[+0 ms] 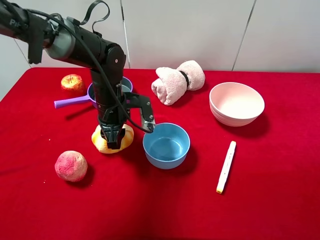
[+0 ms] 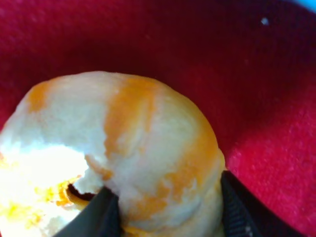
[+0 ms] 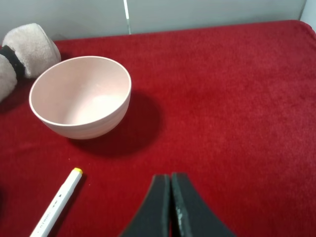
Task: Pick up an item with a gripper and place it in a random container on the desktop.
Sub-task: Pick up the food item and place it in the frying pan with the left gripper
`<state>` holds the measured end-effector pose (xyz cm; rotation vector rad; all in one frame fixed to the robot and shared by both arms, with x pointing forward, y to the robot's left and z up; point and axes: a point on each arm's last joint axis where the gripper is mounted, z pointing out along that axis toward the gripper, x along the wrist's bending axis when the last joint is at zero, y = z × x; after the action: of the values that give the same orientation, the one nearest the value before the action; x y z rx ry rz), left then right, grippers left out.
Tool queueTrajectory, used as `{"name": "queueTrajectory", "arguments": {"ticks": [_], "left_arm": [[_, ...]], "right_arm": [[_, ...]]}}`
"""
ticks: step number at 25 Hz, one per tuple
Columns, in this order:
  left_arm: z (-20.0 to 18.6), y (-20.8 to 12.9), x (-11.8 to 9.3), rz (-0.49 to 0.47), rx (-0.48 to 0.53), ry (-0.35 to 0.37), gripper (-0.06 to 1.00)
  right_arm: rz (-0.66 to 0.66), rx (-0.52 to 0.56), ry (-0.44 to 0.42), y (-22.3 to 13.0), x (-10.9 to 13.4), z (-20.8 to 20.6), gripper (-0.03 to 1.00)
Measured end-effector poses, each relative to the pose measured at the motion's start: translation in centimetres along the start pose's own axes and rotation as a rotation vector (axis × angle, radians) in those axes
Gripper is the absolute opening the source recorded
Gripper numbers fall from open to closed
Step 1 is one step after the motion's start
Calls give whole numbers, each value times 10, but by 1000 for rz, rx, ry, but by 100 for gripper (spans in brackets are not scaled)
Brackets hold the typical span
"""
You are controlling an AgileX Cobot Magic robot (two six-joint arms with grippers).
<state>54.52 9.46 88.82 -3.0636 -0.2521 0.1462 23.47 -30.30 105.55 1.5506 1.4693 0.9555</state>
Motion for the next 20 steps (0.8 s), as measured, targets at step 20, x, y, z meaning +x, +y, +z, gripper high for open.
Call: {"name": "queueTrajectory", "arguments": {"ticks": [20], "left_arm": [[-80,-4,-5,-21,-76,82,38]], "right_arm": [[0,0,0,0,0,0,-3]]}}
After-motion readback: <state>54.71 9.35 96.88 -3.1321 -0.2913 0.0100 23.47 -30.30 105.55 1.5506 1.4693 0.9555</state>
